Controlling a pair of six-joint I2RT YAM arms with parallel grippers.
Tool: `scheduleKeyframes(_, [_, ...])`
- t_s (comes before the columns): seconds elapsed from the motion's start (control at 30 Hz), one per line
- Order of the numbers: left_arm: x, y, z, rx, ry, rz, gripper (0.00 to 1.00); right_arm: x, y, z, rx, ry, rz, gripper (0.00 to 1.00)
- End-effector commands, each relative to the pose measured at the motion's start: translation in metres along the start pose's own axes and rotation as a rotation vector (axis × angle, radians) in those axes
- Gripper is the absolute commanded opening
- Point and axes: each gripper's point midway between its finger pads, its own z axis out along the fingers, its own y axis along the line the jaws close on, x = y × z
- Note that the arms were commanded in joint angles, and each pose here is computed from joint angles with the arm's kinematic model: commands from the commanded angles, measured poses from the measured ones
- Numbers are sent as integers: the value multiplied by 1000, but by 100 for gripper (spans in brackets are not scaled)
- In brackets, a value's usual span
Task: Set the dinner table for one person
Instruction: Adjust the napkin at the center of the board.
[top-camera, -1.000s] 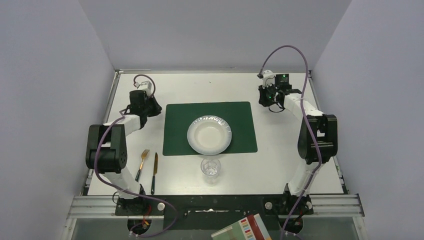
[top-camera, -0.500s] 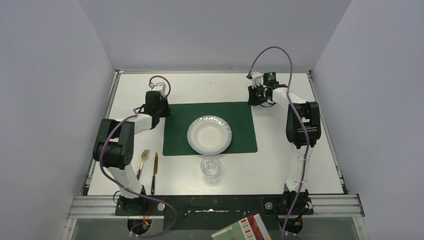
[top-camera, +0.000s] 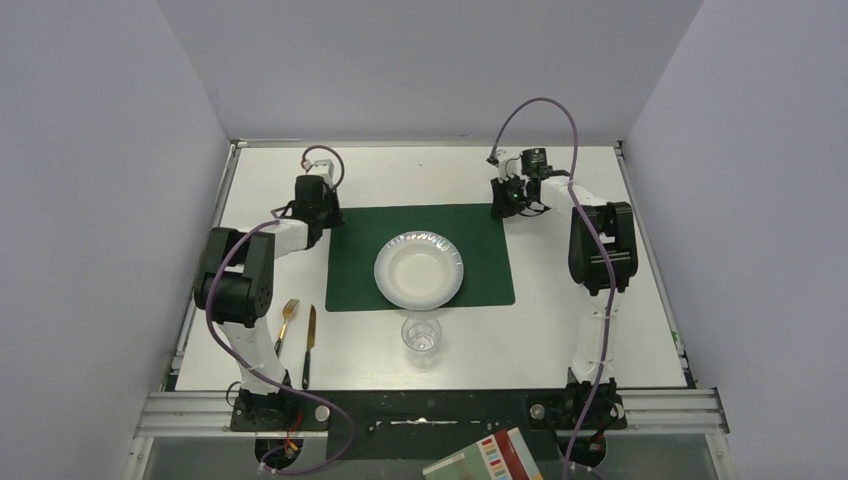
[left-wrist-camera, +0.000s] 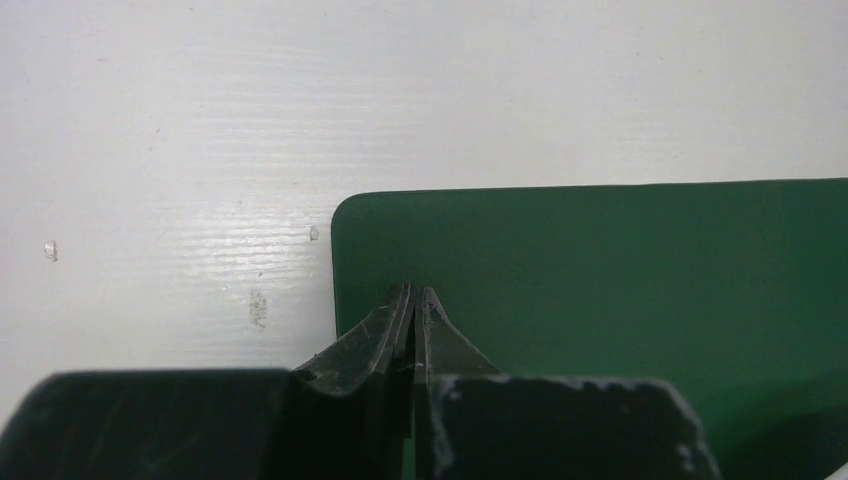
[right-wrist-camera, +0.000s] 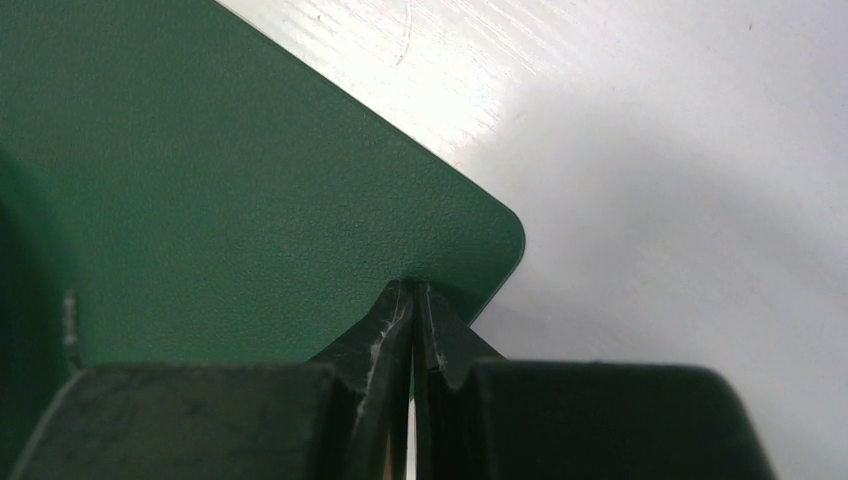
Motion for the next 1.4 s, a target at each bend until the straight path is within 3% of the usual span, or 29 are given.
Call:
scheduleKeyframes(0.0, [-23,-7,9,14,-48,-6,0,12,0,-4,2,26,-26,0])
scheduleKeyframes(0.53, [-11,-19,38,61,43,-70,0,37,5,-13,-16,80,-10,0])
scheduleKeyframes(0.97, [-15,-29,38,108,50,-68,0,40,4,-17,-11,84,-12,0])
scheduleKeyframes(1.03, [-20,-35,34,135,45,-53,0,26,1,-24,11,50,-33,1])
scheduleKeyframes(1.2, [-42,-42,21,133,12,-21,0,-39,-3,-54,53,-96,-96,26])
scheduleKeyframes(1.37, [-69,-51,0,140,-39,6,0,-102,2,-89,82,-244,-155,32])
